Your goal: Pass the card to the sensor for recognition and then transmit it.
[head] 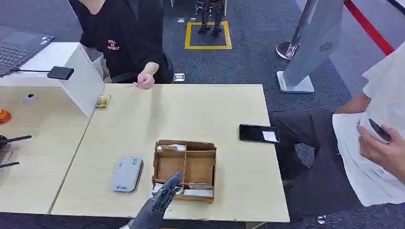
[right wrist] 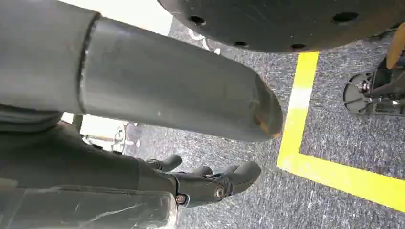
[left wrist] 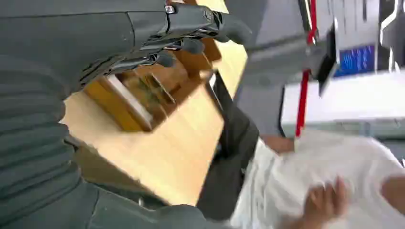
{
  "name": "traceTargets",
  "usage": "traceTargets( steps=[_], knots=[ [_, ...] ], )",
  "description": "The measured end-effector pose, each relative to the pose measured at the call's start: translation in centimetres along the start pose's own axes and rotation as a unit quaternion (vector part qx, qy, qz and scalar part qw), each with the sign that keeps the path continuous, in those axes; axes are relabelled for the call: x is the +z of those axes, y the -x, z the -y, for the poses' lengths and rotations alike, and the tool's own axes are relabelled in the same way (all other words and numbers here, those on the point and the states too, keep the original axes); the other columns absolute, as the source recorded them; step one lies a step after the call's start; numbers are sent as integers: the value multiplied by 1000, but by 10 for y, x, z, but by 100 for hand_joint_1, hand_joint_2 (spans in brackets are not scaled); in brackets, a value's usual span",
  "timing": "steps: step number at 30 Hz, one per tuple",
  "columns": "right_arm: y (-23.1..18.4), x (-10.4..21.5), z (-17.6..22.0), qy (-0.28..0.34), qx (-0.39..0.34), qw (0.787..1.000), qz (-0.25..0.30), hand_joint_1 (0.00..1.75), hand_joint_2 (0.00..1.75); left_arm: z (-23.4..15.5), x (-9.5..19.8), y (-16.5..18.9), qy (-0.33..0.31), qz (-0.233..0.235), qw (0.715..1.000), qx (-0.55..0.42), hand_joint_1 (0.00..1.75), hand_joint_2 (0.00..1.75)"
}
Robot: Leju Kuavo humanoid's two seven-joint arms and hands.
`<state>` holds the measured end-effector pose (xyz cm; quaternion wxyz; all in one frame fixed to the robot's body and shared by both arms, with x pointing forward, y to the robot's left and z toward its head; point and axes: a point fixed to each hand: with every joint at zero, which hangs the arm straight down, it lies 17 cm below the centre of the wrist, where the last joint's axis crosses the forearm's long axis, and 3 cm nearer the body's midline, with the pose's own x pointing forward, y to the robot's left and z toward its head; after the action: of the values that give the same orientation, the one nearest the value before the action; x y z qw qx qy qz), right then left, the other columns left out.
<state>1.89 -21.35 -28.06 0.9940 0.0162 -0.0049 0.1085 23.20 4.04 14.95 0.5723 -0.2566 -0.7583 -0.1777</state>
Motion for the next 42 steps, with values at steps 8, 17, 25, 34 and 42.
traceTargets(
  steps=[8,17,25,34,42],
  knots=[
    [6,-1,0,2,-12,1000,-6,0,0,-61,-14,-35,-177,43,971,-154,0,175],
    [8,-1,0,4,-13,1000,-7,0,0,-79,-15,-54,-233,64,951,-191,0,175],
    [9,-1,-1,7,-10,1000,-10,0,0,-97,-19,-96,-276,136,867,-391,0,175],
    [10,-1,-2,7,4,1000,-13,0,0,-125,-21,-120,-307,158,757,-555,3,175],
    [10,-1,-1,8,8,1000,-13,0,0,-156,-13,-119,-346,123,727,-580,14,175]
  ],
)
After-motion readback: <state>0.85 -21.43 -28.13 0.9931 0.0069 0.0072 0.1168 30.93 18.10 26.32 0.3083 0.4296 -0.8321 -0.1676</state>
